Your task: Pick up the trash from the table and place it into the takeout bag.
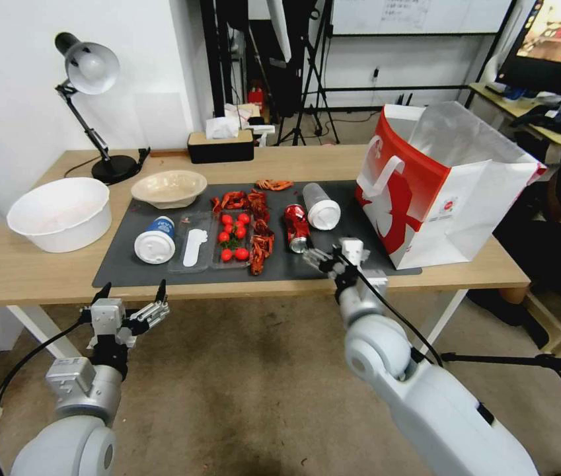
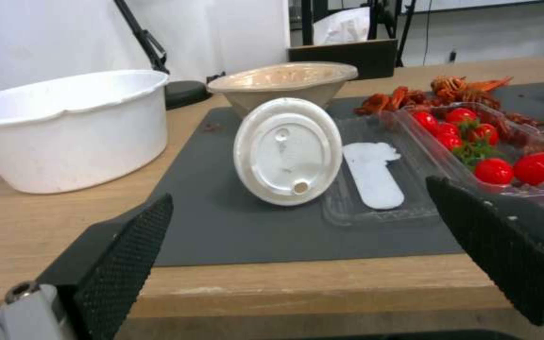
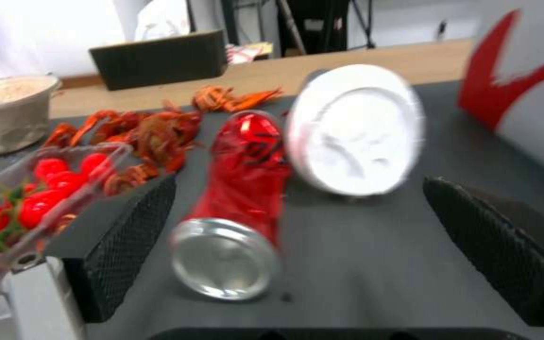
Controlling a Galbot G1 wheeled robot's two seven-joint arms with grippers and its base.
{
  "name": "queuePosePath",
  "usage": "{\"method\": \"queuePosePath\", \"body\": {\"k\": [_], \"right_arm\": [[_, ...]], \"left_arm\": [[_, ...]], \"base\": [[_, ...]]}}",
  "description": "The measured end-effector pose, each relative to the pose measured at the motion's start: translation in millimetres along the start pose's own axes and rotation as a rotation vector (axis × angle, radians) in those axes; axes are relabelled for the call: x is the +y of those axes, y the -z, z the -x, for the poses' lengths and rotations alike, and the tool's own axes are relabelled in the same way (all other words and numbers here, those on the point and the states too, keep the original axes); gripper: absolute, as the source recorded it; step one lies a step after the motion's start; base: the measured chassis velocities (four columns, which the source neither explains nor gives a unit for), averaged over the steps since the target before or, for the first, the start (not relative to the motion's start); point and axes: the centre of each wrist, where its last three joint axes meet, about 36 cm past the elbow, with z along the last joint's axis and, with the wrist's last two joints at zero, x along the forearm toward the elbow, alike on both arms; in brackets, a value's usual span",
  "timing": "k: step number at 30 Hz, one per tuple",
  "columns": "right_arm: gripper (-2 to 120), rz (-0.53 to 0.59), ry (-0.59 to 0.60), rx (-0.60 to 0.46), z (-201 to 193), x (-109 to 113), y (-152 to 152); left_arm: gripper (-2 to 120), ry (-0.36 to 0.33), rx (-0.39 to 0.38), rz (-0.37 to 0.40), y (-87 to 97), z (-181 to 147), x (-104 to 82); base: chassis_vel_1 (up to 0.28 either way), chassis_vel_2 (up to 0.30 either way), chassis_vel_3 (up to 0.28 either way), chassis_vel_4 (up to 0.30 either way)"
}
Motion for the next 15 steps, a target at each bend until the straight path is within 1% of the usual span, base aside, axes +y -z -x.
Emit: {"method": "queuePosePath", "body": {"k": [3,7,8,9,11,12,13,15], "right_arm": [[98,0.011,0.014,0.026,10,11,0],[97,0.013,0.010,0.039,13,16,-1],[93,0.011,0.001,0.065,16,21,-4],[93,0.011,0.001,0.065,16,21,-4],[89,0.009,-0.002,0.084,19,25,-7],[84,0.010,-0.007,0.095,21,28,-8],[84,0.010,-0.007,0.095,21,28,-8],[77,0.012,-0.014,0.102,24,30,-9]], "left_arm": [[100,0.009,0.001,-0.001,-1.5,0,1.7],[100,0.011,0.000,-0.001,-2.2,0,1.9],[100,0.013,-0.002,-0.003,-2.9,0,2.0],[100,0.013,-0.002,-0.003,-2.9,0,2.0],[100,0.014,-0.003,-0.003,-3.2,0,2.1],[100,0.015,-0.005,-0.003,-3.2,0,2.3],[100,0.015,-0.005,-0.003,-3.2,0,2.3],[100,0.015,-0.006,-0.002,-3.4,0,2.7]], "base": [[0.000,0.000,0.000,0.000],[0.000,0.000,0.000,0.000],[0.000,0.000,0.000,0.000],[0.000,0.000,0.000,0.000],[0.000,0.000,0.000,0.000],[0.000,0.000,0.000,0.000],[0.000,0.000,0.000,0.000],[0.000,0.000,0.000,0.000]]}}
